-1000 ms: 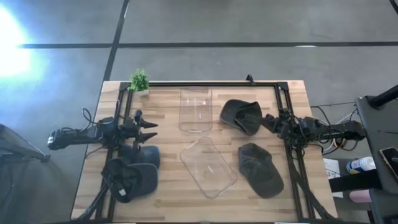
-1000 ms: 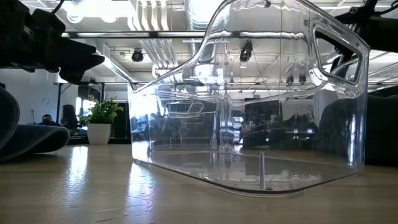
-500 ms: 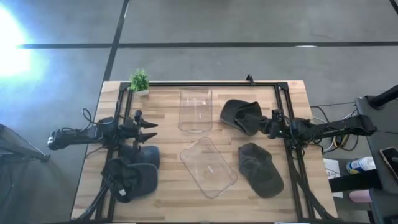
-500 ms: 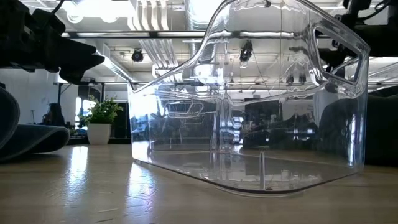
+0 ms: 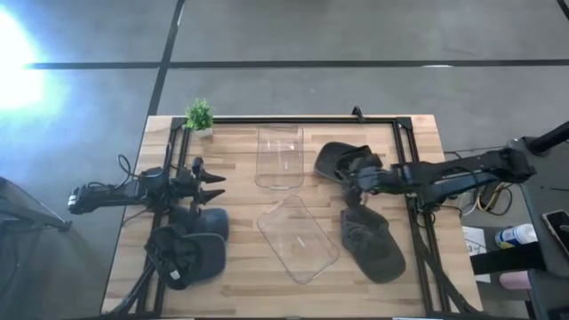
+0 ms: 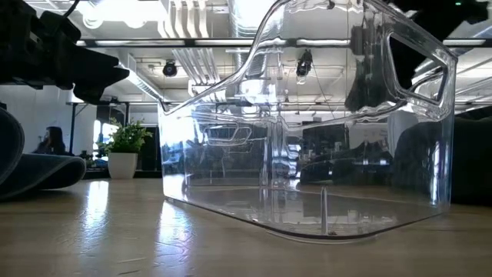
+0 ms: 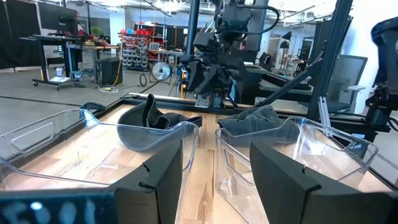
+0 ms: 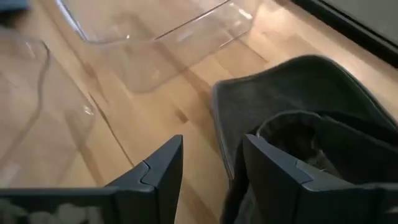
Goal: Pick & Place hat
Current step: Put the black cap into the bottom transparent bin
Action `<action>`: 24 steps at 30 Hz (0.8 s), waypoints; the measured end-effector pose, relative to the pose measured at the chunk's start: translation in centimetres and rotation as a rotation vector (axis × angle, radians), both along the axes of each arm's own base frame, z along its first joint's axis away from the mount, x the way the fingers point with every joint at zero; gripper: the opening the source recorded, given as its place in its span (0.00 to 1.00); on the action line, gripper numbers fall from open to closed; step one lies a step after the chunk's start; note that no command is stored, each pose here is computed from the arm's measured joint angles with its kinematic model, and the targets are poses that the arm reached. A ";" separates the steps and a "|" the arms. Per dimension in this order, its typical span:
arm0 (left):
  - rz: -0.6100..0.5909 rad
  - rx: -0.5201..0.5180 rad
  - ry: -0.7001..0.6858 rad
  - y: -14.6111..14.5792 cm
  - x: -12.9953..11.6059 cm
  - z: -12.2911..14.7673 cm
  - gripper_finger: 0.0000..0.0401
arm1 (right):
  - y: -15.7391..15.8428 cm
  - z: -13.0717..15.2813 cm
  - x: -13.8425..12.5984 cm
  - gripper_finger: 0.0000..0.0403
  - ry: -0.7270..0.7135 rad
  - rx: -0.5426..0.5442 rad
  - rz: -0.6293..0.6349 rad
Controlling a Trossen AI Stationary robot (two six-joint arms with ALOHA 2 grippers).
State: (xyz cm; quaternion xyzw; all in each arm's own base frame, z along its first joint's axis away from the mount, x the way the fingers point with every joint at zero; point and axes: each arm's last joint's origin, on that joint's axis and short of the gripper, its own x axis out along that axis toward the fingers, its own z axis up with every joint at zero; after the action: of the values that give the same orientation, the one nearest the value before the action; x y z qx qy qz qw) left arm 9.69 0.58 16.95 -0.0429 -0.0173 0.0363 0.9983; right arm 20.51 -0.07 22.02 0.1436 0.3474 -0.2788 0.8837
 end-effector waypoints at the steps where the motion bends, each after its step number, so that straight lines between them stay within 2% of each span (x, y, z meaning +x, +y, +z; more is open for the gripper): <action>1: 0.000 0.000 0.000 0.0 0.0 0.0 0.45 | 0.1 -0.2 0.7 0.41 0.037 -0.020 0.024; 7: 0.000 0.000 0.000 0.0 0.0 0.0 0.45 | 0.2 -1.9 4.5 0.43 0.254 -0.147 0.195; 12: 0.000 0.000 0.000 0.0 0.0 0.0 0.45 | 0.0 -2.9 6.4 0.50 0.308 -0.092 0.240; 15: 0.000 0.000 0.000 0.0 0.0 0.0 0.45 | 0.0 -2.8 7.4 0.53 0.339 -0.098 0.246; 24: 0.000 0.000 0.000 0.0 0.0 0.0 0.45 | -0.2 -2.8 9.2 0.55 0.486 -0.097 0.242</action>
State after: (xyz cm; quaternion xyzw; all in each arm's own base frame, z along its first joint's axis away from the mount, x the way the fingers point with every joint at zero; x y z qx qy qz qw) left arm 9.69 0.58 16.95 -0.0429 -0.0173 0.0361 0.9983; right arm 29.71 -0.23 19.22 -0.0127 0.5500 -0.2138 0.8072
